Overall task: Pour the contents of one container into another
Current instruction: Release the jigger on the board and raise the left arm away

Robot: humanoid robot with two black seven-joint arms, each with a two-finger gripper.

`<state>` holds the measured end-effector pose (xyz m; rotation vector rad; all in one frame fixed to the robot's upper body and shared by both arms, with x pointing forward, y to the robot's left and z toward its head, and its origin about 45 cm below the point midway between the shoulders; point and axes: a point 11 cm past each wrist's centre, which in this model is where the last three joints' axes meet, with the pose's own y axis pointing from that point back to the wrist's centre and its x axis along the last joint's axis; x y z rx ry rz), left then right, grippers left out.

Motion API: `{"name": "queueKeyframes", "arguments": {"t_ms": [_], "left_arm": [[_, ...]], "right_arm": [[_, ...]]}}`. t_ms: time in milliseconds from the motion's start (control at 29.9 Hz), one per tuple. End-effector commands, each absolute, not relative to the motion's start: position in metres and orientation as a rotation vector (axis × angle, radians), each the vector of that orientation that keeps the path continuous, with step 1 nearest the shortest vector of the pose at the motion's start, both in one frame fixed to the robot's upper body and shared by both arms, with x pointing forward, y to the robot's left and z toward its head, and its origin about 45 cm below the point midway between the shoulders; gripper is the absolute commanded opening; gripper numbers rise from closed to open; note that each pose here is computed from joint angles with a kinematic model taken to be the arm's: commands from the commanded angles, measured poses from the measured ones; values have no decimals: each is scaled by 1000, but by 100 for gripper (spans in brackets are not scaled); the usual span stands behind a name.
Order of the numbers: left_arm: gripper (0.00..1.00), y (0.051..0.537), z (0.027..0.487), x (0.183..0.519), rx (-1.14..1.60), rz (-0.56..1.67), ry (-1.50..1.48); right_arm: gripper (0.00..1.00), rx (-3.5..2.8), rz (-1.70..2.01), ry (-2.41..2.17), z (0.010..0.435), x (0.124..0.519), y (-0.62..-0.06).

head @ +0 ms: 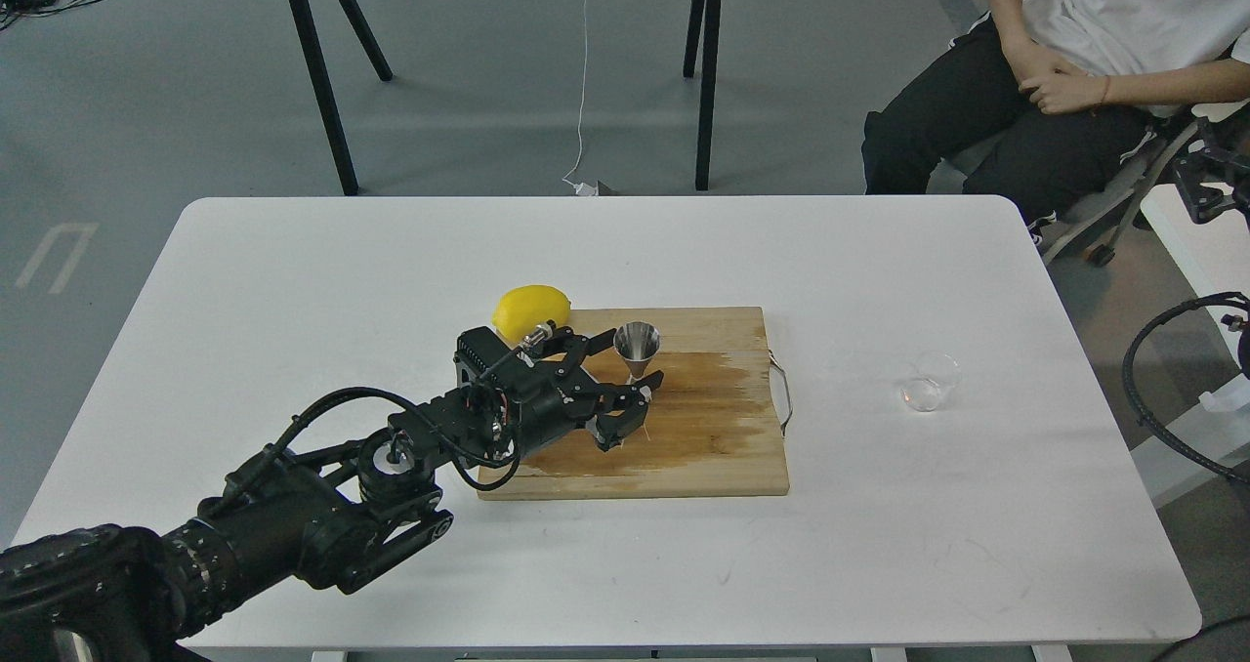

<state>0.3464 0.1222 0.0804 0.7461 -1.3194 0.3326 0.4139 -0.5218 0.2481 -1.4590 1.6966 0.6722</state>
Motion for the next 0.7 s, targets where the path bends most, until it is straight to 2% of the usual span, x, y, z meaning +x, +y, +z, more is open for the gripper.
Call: {"name": "queueKeyframes", "arguments": {"t_ms": [0, 134, 268, 536, 636, 669], "left_arm": [[76, 135, 81, 339, 742, 331, -1314], [76, 155, 73, 326, 765, 323, -1287], [76, 186, 75, 329, 811, 355, -1286], [81, 200, 129, 334, 719, 424, -1364], [83, 206, 152, 340, 606, 574, -1191], [87, 207, 160, 344, 561, 616, -1144]], "right_arm": [[100, -1458, 675, 1695, 247, 414, -521], [100, -1459, 674, 1696, 248, 414, -521], [100, -1462, 674, 1701, 247, 413, -522], [100, -1463, 687, 1719, 241, 409, -524], [100, -1466, 693, 1725, 237, 407, -523], [100, -1465, 701, 1733, 233, 405, -524]]}}
